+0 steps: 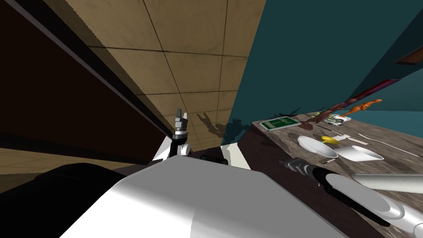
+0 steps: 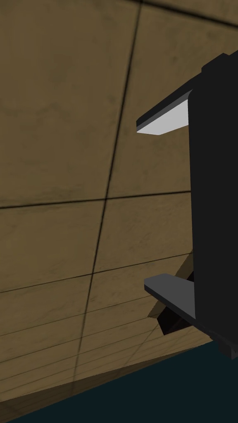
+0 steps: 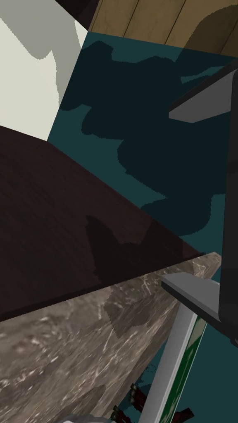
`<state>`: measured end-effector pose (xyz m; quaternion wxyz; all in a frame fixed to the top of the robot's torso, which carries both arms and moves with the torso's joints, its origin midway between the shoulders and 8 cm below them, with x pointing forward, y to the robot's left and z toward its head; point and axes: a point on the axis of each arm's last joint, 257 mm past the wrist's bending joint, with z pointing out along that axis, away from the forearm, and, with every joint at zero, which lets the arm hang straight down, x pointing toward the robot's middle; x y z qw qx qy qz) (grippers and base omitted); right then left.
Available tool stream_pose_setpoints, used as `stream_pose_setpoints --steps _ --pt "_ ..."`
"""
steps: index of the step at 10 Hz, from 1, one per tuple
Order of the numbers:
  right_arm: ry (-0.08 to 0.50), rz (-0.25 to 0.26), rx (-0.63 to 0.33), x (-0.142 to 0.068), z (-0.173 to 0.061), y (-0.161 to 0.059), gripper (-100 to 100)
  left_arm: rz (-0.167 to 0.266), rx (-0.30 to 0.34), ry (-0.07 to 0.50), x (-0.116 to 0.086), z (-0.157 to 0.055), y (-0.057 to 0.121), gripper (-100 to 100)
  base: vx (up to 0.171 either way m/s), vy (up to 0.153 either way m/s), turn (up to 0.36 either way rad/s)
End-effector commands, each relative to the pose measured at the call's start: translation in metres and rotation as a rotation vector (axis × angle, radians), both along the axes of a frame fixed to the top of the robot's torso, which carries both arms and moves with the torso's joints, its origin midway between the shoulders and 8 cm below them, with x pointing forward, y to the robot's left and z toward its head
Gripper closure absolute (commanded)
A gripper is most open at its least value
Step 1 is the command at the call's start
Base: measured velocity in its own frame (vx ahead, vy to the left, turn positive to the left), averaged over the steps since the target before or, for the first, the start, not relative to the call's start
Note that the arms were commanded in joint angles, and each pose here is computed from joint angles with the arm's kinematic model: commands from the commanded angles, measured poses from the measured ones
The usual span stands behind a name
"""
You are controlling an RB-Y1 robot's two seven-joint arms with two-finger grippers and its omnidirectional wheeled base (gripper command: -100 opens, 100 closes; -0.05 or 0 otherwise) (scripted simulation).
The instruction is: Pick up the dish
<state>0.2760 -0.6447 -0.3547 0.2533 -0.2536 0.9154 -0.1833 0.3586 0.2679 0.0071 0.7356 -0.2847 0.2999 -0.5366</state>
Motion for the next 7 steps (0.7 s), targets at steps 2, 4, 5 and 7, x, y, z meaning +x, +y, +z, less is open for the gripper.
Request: stream_pose_setpoints --steps 2,4,5,7 --pt "0.032 0.001 -0.089 -0.006 0.017 -0.035 -100 0.0 0.0 0.0 0.0 0.0 0.0 0 0.005 -0.099 0.162" --pt "0.054 0.002 -0.143 -0.011 0.027 -0.056 -100 0.0 0.0 0.0 0.0 0.0 0.0 0 0.014 -0.044 0.09" --pt "0.076 0.003 -0.191 -0.016 0.038 -0.074 -100 0.0 0.0 0.0 0.0 0.0 0.0 0 0.024 -0.109 0.243" --pt "0.076 0.002 -0.191 -0.016 0.038 -0.075 -100 0.0 0.0 0.0 0.0 0.0 0.0 0 0.008 -0.078 0.015"
